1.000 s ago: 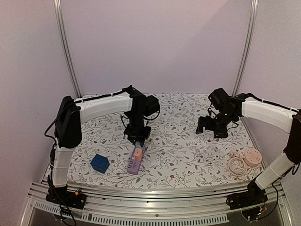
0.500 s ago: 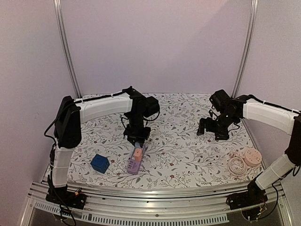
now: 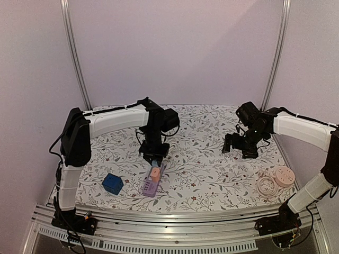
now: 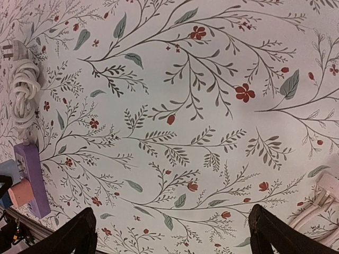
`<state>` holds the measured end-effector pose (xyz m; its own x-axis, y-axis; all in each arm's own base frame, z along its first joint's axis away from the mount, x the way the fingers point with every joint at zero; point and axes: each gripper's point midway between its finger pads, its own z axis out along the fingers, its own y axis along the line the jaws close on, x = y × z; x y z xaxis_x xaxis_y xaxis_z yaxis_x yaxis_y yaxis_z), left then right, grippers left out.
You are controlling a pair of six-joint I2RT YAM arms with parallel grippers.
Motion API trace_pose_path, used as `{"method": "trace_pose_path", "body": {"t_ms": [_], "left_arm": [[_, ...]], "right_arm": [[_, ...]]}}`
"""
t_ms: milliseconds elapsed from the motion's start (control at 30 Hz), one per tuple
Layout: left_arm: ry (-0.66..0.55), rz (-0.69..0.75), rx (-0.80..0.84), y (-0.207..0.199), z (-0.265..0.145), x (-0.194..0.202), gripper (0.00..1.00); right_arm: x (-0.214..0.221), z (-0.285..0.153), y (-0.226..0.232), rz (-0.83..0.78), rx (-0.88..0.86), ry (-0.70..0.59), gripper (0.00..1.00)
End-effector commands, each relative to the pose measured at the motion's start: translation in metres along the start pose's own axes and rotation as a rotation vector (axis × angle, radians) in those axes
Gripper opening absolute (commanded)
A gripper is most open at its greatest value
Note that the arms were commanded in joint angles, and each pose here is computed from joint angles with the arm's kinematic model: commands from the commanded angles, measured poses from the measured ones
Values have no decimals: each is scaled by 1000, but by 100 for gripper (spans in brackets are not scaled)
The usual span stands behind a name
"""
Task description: Insert the plug
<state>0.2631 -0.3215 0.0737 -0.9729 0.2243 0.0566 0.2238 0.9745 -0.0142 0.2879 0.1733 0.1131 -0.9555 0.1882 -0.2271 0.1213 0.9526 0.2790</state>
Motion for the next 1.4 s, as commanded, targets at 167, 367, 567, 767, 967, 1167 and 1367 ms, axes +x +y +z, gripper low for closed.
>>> {"method": "trace_pose_path", "body": {"t_ms": [167,367,567,767,967,1167,1367], "left_arm": [[58,18,17,3,-8,26,0],[12,16,42,-1,-9,18,0],[-35,16,74,-8,-3,9,0],[-49,3,189,-20,5,-1,0],[-90,-11,242,-9,-11,-19,0],[-99,20,193,5,-20,-14,0],[-84,-9,144,16,-24,-5,0]], "right_arm": [[-3,-4,-1,16,-12,-25,99],[-2,-2,-2,16,-13,-21,99],[-1,-1,-3,14,-10,-22,99],[1,0,-5,12,-4,-18,99],[3,-2,-8,10,5,-19,99],[1,-4,-7,0,7,-22,99],[-4,-3,-1,-7,-4,-17,99]]}}
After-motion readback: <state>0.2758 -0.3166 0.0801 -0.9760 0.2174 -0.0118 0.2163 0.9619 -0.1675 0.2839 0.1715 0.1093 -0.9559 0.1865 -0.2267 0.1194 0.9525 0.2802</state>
